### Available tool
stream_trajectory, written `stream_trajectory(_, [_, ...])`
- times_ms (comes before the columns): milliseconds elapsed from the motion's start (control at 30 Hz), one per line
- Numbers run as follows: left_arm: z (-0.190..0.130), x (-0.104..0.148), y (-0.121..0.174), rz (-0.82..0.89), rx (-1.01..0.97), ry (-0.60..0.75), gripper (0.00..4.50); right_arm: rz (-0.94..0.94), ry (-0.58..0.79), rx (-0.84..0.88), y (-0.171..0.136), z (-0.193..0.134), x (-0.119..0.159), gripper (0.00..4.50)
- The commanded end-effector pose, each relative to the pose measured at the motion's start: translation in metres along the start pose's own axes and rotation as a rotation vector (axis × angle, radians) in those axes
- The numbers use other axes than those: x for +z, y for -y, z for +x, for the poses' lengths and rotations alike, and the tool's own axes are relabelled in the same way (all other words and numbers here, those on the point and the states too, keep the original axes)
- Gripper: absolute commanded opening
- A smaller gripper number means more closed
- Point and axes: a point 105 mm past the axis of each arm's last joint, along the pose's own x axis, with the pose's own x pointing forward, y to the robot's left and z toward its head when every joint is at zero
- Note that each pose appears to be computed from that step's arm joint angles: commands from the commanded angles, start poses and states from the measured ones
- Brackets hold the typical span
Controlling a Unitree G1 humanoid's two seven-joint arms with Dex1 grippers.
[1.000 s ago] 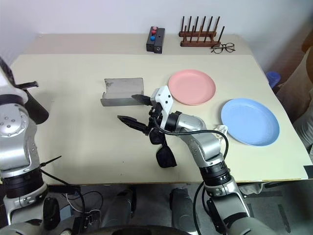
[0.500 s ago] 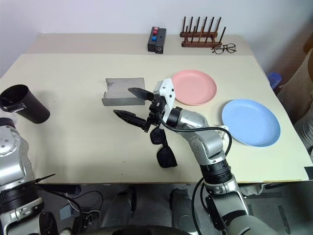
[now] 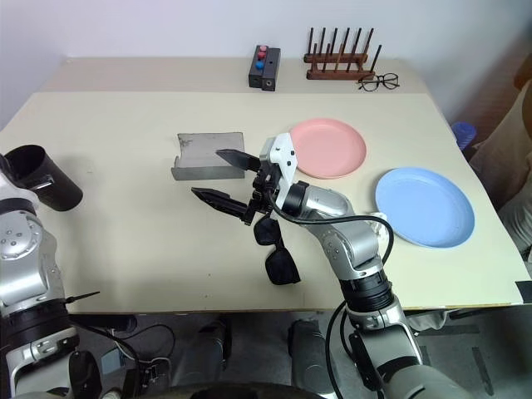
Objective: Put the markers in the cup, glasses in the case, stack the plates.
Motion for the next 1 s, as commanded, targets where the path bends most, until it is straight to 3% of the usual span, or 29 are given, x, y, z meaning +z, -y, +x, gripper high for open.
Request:
stream_trajectory(33, [0.004,0.012,-0.001,-0.016,0.009,0.047,0.08,-0.04,0.038,0.022,-0.005,0.004,0.013,4.5])
stream_trajectory(633, [0.0,0.001,0.002,-0.038,0.003,0.007,0.08,-0.039,0.037,0.023,-0.004,0.005,0.012,4.5])
stream_trajectory(900, [-0.001,-0.002,0.0,-0.026,0.016,-0.004,3.89,-0.04,0.035,0.022,-0.005,0.005,0.012,4.5])
stream_trajectory(1000, [-0.001,-0.003,0.001,-0.028,0.017,-0.008,3.89,-0.04,0.035,0.022,-0.004,0.005,0.012,4.5])
